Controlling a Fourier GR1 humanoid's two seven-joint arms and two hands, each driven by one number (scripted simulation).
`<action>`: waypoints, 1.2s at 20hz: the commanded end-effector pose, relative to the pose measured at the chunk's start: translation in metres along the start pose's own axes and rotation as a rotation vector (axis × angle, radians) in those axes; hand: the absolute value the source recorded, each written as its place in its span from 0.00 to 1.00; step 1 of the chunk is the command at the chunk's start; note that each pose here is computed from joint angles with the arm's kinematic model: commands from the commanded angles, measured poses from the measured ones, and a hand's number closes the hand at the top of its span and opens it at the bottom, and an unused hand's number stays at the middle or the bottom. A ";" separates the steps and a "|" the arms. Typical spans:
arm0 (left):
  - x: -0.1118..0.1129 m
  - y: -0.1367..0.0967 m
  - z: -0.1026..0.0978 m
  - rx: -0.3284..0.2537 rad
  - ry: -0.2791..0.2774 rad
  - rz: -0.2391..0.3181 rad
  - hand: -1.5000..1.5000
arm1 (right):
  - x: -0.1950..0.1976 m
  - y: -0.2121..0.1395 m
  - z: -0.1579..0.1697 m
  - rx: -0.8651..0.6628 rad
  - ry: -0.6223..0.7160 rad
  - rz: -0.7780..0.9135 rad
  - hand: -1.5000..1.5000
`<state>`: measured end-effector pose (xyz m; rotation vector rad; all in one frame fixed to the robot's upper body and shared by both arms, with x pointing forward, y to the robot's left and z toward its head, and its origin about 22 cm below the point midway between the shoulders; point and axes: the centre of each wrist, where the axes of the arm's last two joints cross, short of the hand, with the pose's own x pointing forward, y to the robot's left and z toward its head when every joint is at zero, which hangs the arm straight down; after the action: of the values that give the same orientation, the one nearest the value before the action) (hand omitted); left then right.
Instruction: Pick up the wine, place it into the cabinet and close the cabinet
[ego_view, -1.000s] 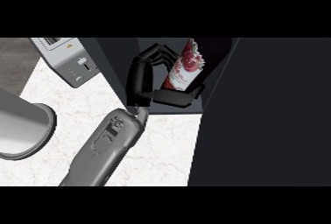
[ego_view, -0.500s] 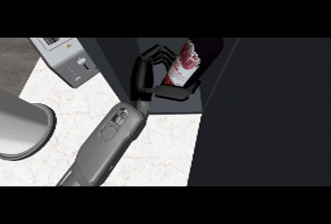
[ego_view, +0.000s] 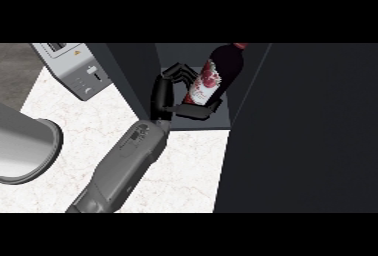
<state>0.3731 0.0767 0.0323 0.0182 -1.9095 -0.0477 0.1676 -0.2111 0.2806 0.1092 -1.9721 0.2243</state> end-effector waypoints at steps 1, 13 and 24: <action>-0.024 0.007 0.008 -0.005 0.022 -0.048 1.00 | 0.004 -0.005 0.031 0.042 -0.033 -0.040 0.00; -0.032 0.004 -0.004 0.048 0.001 -0.123 1.00 | -0.001 0.012 0.010 0.085 -0.006 -0.038 0.00; -0.041 0.020 -0.017 0.150 0.066 -0.029 1.00 | 0.001 0.009 -0.001 0.089 -0.025 -0.049 0.00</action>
<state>0.3983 0.0993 -0.0043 0.1306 -1.8686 0.0443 0.1738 -0.2055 0.2848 0.1579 -1.9883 0.2514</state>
